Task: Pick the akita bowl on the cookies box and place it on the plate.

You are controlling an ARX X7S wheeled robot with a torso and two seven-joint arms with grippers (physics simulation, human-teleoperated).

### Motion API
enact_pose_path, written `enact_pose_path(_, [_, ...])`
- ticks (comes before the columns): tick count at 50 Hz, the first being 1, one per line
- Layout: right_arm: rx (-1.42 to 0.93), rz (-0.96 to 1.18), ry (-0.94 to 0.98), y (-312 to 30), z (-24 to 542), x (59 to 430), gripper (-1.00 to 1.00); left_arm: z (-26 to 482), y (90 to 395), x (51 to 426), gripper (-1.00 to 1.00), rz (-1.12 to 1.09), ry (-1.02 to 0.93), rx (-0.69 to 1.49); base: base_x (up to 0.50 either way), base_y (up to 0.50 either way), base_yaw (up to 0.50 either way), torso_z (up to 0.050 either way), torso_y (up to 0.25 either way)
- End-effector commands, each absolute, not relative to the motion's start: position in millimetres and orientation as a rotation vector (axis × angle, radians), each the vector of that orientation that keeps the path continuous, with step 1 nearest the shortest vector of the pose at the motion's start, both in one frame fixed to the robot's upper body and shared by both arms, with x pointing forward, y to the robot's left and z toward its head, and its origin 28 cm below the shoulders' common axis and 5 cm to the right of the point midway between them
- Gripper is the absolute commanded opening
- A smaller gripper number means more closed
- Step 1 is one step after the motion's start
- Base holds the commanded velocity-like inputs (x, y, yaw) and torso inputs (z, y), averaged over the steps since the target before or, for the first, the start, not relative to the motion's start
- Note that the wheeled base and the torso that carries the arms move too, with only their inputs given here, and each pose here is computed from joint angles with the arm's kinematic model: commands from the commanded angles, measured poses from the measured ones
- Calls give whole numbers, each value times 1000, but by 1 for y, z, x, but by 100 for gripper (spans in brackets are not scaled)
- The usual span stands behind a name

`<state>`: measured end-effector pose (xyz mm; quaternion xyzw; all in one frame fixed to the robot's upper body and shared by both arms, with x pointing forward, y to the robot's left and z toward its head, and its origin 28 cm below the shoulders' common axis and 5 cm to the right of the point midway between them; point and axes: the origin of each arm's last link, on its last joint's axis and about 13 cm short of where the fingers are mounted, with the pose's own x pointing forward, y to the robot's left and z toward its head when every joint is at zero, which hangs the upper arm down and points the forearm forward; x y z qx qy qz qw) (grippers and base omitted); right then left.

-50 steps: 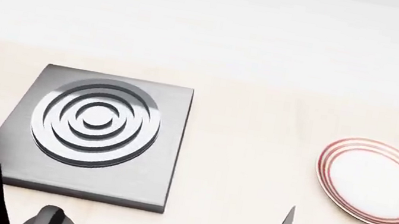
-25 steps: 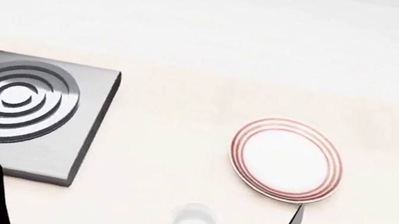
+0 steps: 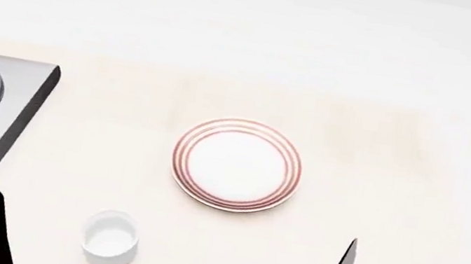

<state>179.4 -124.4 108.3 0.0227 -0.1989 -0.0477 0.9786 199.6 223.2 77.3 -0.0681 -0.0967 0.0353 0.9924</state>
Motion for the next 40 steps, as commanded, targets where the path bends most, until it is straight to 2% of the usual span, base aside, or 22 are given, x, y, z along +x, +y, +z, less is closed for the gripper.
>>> enact_pose_path(1, [46,-63,-348,-124,107,182,100,79,223,200,100,70,-193,-134,-1,-500,0,0,0])
enact_pose_path(12, [-9,-48,-391,-119,102,179,100,78,224,200,100,81,-191,-139,13,-77,0,0,0])
enact_pose_path(29, [11,-9,-386,-120,104,177,100,76,224,199,100,91,-194,-129,492,0,0,0,0])
enact_pose_path(33, [29,-57,-414,-121,104,177,100,77,225,200,100,96,-195,-133,500,0,0,0,0])
enact_pose_path(40, [-7,-56,-406,-119,103,177,100,78,226,200,100,81,-193,-152,40,0,0,41,0])
